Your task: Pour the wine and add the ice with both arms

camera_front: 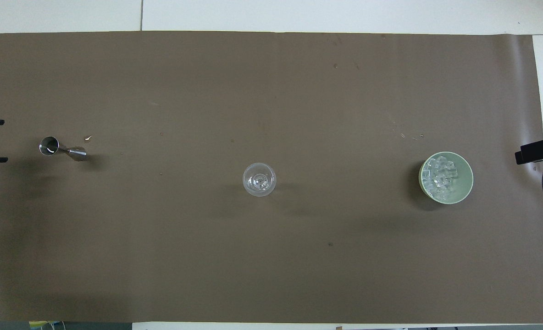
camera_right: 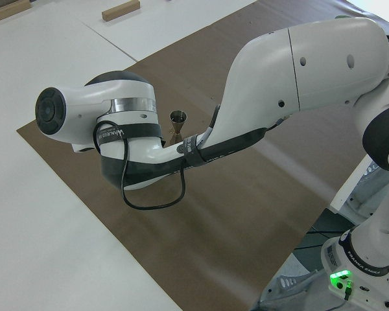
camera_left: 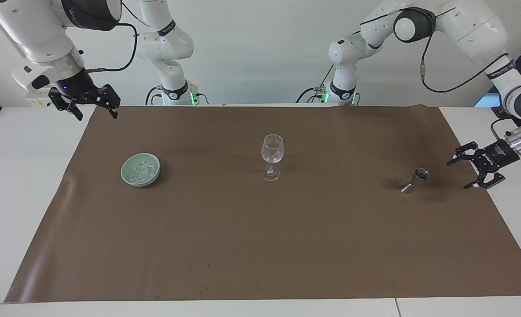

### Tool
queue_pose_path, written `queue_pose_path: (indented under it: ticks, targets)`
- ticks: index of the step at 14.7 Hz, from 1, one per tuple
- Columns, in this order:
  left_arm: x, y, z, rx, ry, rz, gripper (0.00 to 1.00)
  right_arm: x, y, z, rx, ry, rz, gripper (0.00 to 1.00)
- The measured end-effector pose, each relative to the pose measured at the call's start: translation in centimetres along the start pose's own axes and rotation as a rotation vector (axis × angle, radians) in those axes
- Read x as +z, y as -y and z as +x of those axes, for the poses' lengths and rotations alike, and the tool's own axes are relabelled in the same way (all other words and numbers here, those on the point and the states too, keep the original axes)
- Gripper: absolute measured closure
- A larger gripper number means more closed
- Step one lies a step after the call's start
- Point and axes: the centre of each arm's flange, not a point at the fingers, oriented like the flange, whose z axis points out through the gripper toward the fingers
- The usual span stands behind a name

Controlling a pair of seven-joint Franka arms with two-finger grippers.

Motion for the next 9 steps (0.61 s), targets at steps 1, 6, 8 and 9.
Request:
queue_pose_path:
  ticks: [1, 6, 8, 9]
  targets:
    - [0.7, 0.9, 1.1, -0.034, 0.019, -0.009, 0.0, 0.0, 0.0, 0.0, 0.0, 0.0, 0.0, 0.0]
    - [4.5, 5.8, 2.6, -0.109, 0.15, -0.09, 0.0, 0.0, 0.0, 0.0, 0.0, 0.0, 0.0, 0.0]
    - [6.3, 8.1, 3.2, -0.116, 0.193, -0.153, 0.0, 0.0, 0.0, 0.0, 0.0, 0.0, 0.0, 0.0]
    - [7.1, 8.9, 3.3, -0.13, 0.209, -0.181, 0.0, 0.0, 0.0, 0.0, 0.0, 0.0, 0.0, 0.0]
